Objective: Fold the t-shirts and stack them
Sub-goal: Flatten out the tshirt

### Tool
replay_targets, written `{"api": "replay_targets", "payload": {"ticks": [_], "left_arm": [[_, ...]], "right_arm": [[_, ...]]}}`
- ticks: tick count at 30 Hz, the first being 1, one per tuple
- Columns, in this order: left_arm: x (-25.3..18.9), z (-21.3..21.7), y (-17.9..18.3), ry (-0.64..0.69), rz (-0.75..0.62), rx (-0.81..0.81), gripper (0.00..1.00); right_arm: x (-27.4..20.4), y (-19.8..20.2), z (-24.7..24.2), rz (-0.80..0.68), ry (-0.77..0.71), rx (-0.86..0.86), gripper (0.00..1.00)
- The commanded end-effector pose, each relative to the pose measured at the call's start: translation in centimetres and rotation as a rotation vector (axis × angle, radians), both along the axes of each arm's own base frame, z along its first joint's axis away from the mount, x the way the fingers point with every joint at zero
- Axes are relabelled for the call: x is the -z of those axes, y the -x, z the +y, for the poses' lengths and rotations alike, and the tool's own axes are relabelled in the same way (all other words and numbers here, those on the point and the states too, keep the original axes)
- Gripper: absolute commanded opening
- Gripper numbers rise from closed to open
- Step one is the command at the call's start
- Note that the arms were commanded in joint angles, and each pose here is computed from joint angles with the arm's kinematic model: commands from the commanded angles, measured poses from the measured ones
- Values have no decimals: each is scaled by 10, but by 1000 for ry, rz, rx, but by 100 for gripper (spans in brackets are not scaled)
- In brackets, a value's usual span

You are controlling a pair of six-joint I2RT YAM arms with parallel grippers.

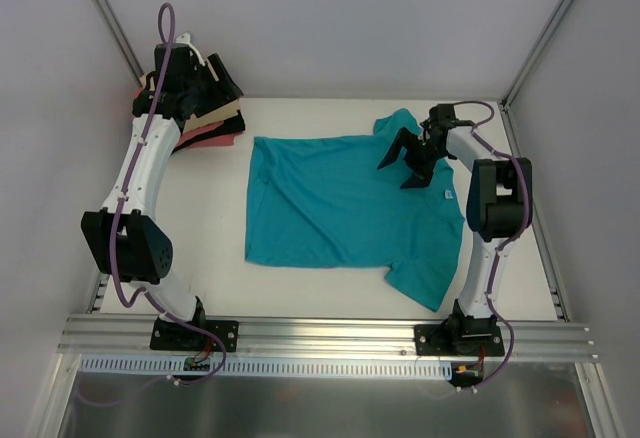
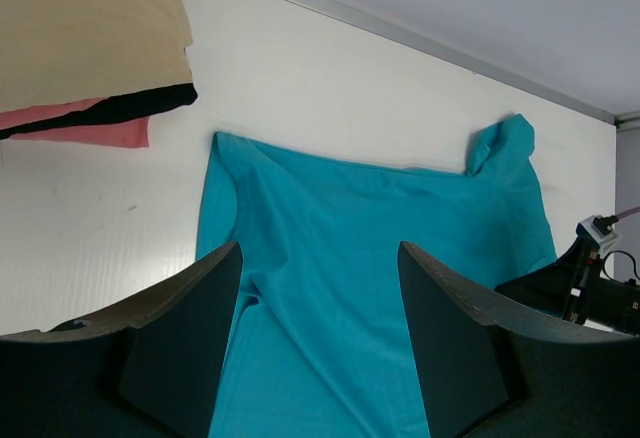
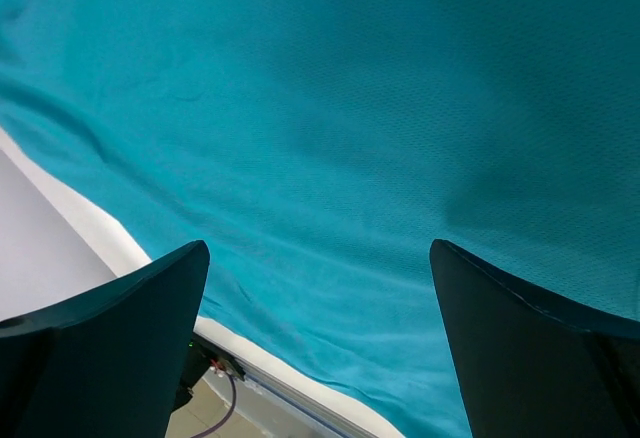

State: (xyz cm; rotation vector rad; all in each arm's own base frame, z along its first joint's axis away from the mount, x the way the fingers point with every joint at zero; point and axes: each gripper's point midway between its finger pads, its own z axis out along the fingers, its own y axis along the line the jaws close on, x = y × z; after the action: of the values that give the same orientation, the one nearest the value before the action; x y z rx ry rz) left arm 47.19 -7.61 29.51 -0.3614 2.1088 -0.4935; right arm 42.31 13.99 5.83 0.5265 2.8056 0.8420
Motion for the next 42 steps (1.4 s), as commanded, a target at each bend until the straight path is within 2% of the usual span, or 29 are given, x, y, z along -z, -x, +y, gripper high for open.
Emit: {"api": "replay_targets", "payload": {"ticks": [1, 8, 18, 28, 30, 33, 42], "left_arm": [[-14, -6, -3, 22, -37, 23, 65], [-11, -5, -1, 20, -29, 18, 65], [-12, -4, 0, 21, -31, 7, 65], [-10, -8, -2, 30, -25, 13, 65], [-8, -12, -1, 34, -20, 27, 71], [-3, -25, 5, 42, 1, 91, 99], [74, -54, 44, 144, 199, 254, 99]], "right_arm": [[4, 4, -11, 23, 53, -14, 99], [15, 10, -23, 67, 107, -7, 100], [25, 18, -62, 121, 272, 2, 99], [27, 18, -91, 132, 286, 49, 100], [20, 14, -87, 105, 253, 53, 99], [1, 6, -77, 50, 188, 51, 100], [-88, 13, -94, -142, 187, 93, 99]]}}
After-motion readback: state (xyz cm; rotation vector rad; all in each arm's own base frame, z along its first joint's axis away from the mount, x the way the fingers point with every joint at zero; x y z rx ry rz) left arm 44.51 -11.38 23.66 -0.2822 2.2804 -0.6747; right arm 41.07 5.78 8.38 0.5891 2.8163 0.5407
